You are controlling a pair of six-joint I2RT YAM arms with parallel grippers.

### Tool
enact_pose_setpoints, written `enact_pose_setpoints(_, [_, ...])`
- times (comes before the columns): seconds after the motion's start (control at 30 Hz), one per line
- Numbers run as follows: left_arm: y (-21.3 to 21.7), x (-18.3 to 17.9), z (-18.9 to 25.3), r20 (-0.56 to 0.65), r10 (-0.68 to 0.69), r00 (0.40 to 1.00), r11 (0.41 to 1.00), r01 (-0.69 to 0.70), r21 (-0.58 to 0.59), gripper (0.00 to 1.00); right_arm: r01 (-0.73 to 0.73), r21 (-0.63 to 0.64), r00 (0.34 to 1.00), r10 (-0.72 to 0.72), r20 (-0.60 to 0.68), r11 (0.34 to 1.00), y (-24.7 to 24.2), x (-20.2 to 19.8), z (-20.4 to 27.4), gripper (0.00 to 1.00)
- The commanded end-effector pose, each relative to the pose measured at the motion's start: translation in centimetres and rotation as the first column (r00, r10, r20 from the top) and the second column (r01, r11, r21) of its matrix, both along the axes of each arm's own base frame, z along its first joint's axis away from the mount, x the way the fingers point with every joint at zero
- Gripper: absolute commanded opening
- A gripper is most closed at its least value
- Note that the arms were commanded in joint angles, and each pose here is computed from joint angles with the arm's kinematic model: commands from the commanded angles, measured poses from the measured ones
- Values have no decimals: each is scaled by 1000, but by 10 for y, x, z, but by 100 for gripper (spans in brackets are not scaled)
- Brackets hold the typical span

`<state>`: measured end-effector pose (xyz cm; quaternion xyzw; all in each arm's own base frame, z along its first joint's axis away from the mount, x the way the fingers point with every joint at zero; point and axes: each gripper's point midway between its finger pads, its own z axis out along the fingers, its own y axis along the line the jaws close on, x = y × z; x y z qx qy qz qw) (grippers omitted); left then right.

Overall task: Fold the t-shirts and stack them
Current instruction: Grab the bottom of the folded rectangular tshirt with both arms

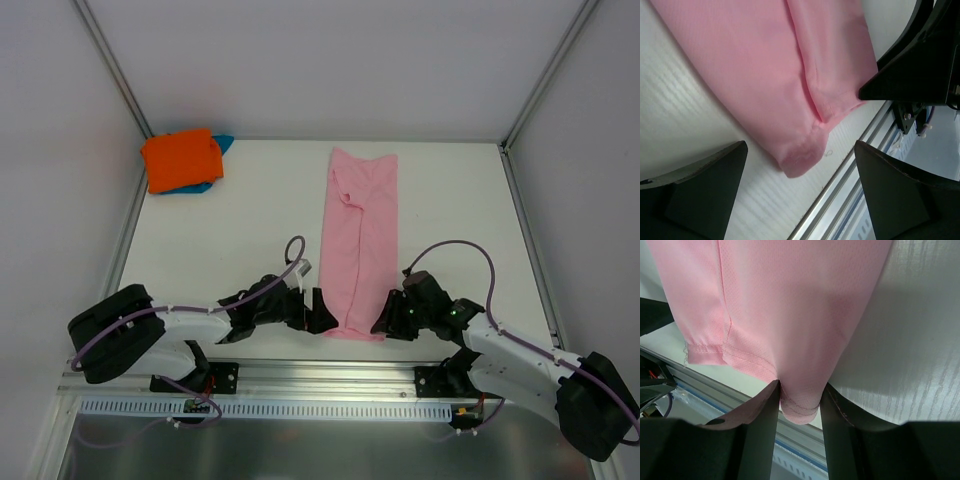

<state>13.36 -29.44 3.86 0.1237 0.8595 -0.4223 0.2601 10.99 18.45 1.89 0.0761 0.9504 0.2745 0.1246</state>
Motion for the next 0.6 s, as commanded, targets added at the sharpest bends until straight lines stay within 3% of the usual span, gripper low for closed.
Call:
enact_pose_setpoints(0.0, [5, -2, -28, -42, 7, 999, 996, -3, 85, 93, 0, -102, 1000, -2, -25, 995, -18, -7, -13, 41])
enact_pose_setpoints(0.17, [-8, -5, -37, -90, -26, 996, 997, 32, 67, 82, -4, -105, 1000, 2, -25, 994, -19, -8, -13, 41])
enact_pose_setpoints(0.2, [-11, -5, -36, -97, -37, 995, 997, 43, 62, 56, -2, -107, 1000, 0, -26, 994, -19, -8, -13, 41])
enact_pose_setpoints(0.27, [-13, -9, -38, -112, -58, 992, 996, 65, 59, 29, -1, -106, 1000, -1, -23, 994, -19, -8, -12, 41])
enact_pose_setpoints(0.3, [-13, -10, -40, -119, -62, 991, 995, 71, 68, 9, -1, -109, 1000, -1, -21, 994, -20, -8, -12, 41])
enact_pose_setpoints(0.33, [-12, -11, -40, -121, -63, 991, 995, 72, 72, 1, 0, -108, 1000, -3, -20, 994, -20, -8, -12, 41])
enact_pose_setpoints(0.5, [-3, -13, -38, -114, -70, 991, 990, 83, 118, 0, 3, -119, 1000, -5, -12, 993, -23, -7, -12, 31])
enact_pose_setpoints(0.53, [0, -14, -36, -113, -68, 991, 989, 82, 127, 0, 2, -120, 1000, -3, -9, 993, -23, -7, -12, 26])
enact_pose_setpoints(0.57, [1, -13, -34, -103, -67, 992, 988, 81, 134, 0, 8, -120, 1000, -9, -7, 993, -24, -7, -12, 12])
